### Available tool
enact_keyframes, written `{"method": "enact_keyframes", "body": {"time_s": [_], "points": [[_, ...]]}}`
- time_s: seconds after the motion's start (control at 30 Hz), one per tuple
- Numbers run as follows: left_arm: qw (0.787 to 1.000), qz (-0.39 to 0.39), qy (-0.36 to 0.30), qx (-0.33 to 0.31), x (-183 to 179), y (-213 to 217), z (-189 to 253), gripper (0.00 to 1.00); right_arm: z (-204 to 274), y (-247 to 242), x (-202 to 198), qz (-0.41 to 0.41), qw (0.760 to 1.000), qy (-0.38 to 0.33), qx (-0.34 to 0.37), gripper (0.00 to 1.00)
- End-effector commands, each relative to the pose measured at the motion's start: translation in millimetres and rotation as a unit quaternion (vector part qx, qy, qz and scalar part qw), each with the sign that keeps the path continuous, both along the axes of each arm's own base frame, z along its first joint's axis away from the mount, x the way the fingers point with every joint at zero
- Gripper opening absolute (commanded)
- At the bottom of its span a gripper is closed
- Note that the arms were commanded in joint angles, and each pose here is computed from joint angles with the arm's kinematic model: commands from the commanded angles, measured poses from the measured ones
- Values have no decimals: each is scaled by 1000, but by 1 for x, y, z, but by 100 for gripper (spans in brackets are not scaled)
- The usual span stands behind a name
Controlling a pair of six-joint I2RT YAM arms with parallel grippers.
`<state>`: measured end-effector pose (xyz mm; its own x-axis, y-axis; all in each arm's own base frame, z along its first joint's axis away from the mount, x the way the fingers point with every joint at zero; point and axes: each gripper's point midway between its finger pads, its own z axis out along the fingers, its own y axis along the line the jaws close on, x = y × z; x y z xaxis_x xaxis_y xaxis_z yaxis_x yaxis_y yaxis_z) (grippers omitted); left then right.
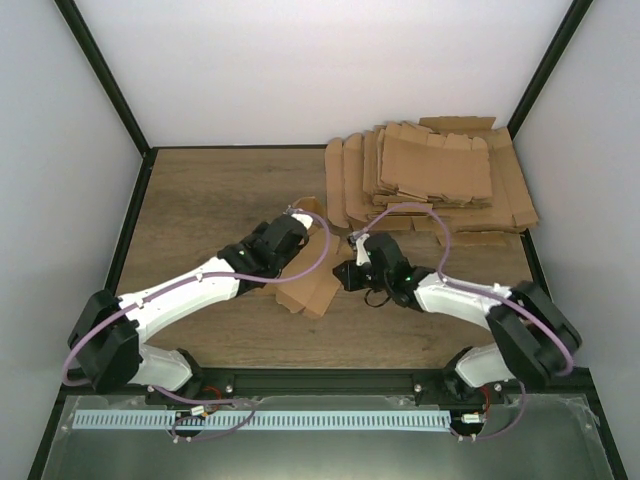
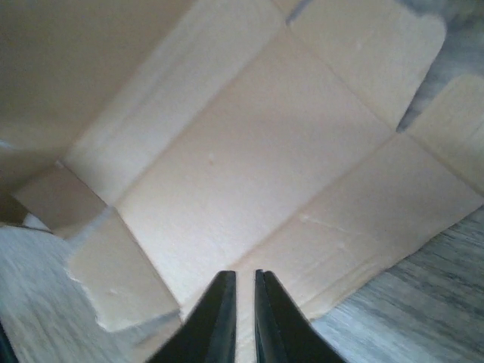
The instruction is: Fold the paper box
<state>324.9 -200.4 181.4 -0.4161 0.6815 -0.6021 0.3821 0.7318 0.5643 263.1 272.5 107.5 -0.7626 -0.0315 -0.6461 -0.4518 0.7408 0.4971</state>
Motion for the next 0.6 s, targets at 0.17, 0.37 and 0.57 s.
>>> {"method": "enact_keyframes", "body": {"time_s": [0.17,0.37,0.57], "points": [[994,17,0,-111,1,-18,6,4,-42,11,2,4,992,113,55,1],[993,26,19,-113,3,-23,-15,4,-75,-3,13,-32,989,144,23,1],[994,5,42,-103,1,-31,-27,4,-93,-13,25,-49,987,155,3,1]]}}
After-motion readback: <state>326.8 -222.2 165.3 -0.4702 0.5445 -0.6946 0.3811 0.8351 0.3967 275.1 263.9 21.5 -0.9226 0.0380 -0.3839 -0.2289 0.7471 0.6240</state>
